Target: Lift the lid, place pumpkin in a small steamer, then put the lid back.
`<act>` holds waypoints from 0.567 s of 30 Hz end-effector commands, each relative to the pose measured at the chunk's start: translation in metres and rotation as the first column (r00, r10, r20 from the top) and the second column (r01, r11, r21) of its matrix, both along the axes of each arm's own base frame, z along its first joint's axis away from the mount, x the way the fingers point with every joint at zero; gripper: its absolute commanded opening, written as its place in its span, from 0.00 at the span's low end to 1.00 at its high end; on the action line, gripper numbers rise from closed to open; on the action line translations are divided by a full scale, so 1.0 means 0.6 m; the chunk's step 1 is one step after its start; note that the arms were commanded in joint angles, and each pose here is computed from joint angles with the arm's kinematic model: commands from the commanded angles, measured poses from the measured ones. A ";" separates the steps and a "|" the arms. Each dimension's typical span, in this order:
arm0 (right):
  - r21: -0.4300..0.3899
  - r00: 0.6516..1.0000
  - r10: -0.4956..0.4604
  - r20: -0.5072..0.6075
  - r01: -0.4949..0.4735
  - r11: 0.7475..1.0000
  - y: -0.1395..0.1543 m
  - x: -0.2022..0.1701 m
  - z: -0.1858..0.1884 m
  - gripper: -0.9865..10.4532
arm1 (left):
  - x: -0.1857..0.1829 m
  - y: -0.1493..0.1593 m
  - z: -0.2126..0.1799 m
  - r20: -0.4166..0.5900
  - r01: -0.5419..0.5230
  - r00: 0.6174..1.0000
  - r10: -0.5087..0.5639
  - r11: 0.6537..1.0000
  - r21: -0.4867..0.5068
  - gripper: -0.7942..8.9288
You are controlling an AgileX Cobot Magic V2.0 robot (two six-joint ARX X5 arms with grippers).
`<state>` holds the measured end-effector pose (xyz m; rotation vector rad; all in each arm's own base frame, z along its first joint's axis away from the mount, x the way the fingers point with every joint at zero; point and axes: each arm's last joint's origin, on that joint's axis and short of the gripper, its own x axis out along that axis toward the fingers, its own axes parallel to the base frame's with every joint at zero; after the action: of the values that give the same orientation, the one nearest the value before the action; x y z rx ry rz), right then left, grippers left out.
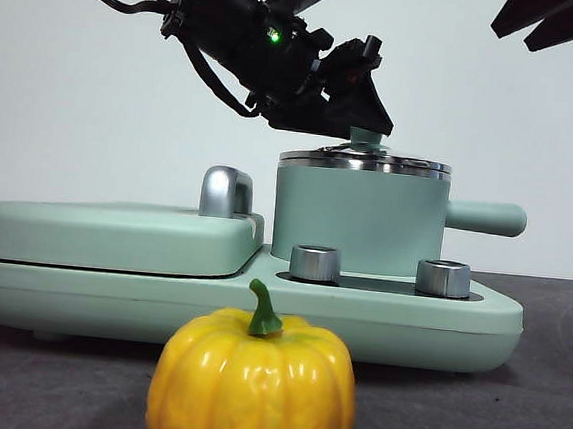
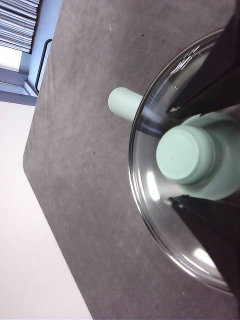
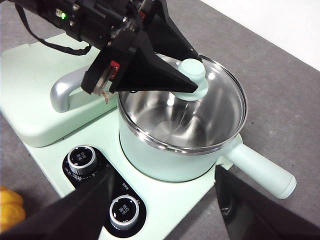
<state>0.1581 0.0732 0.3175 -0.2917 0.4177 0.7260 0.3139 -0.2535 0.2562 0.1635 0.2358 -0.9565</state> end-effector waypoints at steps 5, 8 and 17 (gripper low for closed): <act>0.019 1.000 0.003 0.014 -0.003 1.000 0.003 0.001 0.010 0.37 | 0.005 -0.012 0.001 0.022 0.011 1.000 -0.011 1.000 -0.002 0.34; 0.019 1.000 0.003 0.014 -0.003 1.000 0.003 0.001 0.010 0.37 | 0.006 -0.013 -0.001 0.019 0.011 1.000 -0.011 1.000 0.000 0.34; 0.019 1.000 0.003 0.014 -0.003 1.000 0.003 0.001 0.010 0.37 | 0.006 -0.013 -0.003 0.016 0.011 1.000 -0.011 1.000 0.003 0.14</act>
<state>0.1581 0.0732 0.3175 -0.2917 0.4177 0.7260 0.3148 -0.2542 0.2535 0.1657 0.2419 -0.9571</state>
